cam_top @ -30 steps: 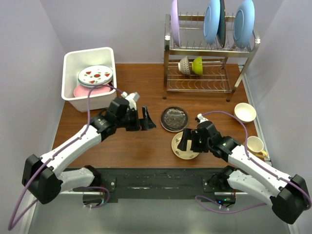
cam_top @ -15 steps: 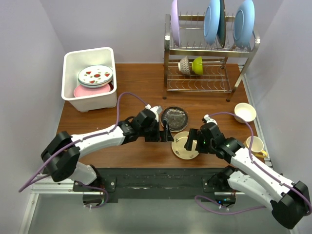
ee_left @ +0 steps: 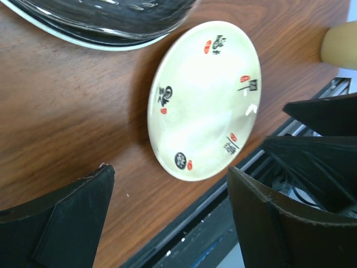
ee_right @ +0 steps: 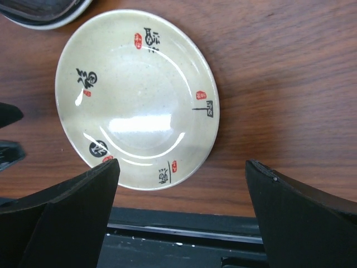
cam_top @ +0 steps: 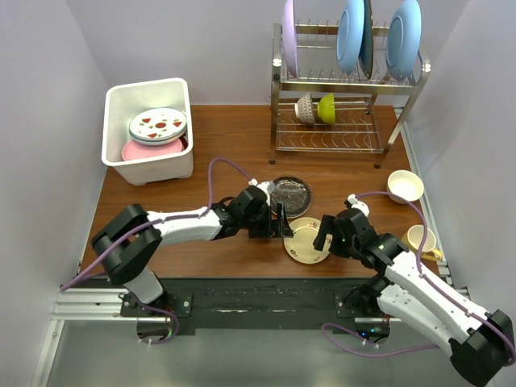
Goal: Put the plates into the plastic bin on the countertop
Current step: Pick up the plate at the center of the board.
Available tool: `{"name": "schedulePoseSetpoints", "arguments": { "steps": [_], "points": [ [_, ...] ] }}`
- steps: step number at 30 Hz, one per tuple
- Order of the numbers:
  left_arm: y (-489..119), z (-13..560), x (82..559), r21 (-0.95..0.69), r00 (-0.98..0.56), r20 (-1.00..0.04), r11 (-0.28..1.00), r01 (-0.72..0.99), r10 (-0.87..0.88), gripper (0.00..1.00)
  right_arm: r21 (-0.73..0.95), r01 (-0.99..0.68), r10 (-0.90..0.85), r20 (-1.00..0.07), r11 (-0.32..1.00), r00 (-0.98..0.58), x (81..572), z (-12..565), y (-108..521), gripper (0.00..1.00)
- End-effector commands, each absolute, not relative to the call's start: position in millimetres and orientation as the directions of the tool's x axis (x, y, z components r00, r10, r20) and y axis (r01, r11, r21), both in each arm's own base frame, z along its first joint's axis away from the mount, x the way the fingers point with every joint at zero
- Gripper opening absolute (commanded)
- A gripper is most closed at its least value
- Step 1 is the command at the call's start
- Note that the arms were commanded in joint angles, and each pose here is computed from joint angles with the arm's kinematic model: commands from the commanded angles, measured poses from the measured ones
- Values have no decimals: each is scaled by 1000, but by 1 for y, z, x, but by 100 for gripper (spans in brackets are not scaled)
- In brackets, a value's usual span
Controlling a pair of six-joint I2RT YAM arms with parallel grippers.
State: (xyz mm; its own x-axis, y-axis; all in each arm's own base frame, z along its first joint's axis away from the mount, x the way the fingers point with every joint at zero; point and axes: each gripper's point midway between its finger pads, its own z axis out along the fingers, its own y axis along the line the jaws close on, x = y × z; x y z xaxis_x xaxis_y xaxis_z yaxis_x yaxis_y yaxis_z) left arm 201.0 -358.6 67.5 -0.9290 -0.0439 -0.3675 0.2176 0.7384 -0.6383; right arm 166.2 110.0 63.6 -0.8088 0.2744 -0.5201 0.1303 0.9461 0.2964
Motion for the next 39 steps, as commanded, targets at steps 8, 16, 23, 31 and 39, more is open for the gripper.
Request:
{"name": "schedulePoseSetpoints", "arguments": {
  "steps": [8,16,23,31,39],
  "points": [
    [-381,43,197,-698,-941,-337,676,236,-19,72,321,162,321,-542,933,-776,174,67,110,99],
    [-390,26,189,-732,-954,-299,638,239,14,60,343,149,325,-543,927,-774,175,67,113,99],
    [-388,13,184,-730,-963,-269,646,222,28,44,357,144,334,-557,923,-760,175,71,112,99],
    [-385,2,179,-732,-971,-238,653,195,24,20,360,142,334,-555,922,-762,175,71,113,99],
    [-381,2,179,-725,-972,-236,663,188,17,0,360,142,334,-555,922,-762,174,70,113,99]
  ]
}}
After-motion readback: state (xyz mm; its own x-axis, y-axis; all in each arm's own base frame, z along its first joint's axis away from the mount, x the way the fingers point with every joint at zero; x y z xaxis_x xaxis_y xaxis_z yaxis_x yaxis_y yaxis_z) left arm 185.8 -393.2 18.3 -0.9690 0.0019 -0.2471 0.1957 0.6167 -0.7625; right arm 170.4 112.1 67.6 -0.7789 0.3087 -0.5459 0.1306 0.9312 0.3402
